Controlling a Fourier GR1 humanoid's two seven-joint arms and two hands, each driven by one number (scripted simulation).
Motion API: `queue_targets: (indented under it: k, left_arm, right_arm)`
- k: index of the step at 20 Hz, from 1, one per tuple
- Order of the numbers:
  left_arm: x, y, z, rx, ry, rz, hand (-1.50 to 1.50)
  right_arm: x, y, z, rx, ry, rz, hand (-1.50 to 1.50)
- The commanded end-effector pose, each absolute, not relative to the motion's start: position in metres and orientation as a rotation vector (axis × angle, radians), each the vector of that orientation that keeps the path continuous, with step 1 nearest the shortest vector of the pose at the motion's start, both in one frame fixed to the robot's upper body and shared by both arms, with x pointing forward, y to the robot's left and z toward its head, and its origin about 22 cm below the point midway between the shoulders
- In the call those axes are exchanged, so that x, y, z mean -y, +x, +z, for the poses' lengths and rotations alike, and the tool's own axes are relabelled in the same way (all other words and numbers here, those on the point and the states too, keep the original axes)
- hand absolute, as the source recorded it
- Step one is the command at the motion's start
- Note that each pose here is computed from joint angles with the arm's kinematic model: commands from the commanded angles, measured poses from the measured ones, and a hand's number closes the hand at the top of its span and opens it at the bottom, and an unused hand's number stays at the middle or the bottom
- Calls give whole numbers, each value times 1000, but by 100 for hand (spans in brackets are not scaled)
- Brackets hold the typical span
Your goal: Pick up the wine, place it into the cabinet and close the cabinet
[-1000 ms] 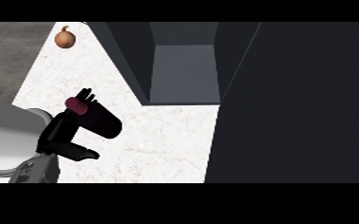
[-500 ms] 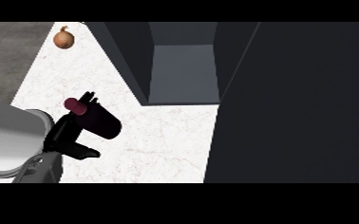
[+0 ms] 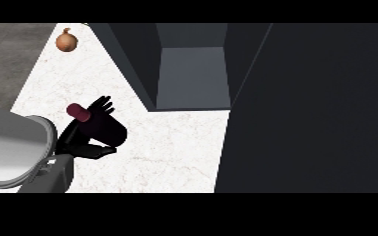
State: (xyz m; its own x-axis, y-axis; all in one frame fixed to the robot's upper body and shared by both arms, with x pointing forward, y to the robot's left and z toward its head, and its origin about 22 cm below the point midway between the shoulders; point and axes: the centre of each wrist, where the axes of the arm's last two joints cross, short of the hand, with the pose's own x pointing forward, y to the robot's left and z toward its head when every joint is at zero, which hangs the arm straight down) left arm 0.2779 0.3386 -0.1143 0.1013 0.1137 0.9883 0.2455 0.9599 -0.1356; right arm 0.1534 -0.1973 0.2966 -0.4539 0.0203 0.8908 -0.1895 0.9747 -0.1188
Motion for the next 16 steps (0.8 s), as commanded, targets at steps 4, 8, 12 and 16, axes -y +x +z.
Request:
queue_targets:
  k: [4, 8, 12, 16]
  left_arm:
    - [-325, 275, -125, 1490, -457, -115, 150]
    - [-305, 295, -111, 1600, -411, -318, 150]
    - [-304, 275, -124, 1712, -379, -324, 150]
    - [-275, 294, -115, 1779, -242, -184, 150]
  right_arm:
    - [197, 134, 301, 1980, 203, 297, -150]
    - [200, 146, 300, 2000, 201, 267, -150]
    - [203, 134, 292, 1994, 187, 280, -150]
    - [194, 148, 292, 2004, 184, 261, -150]
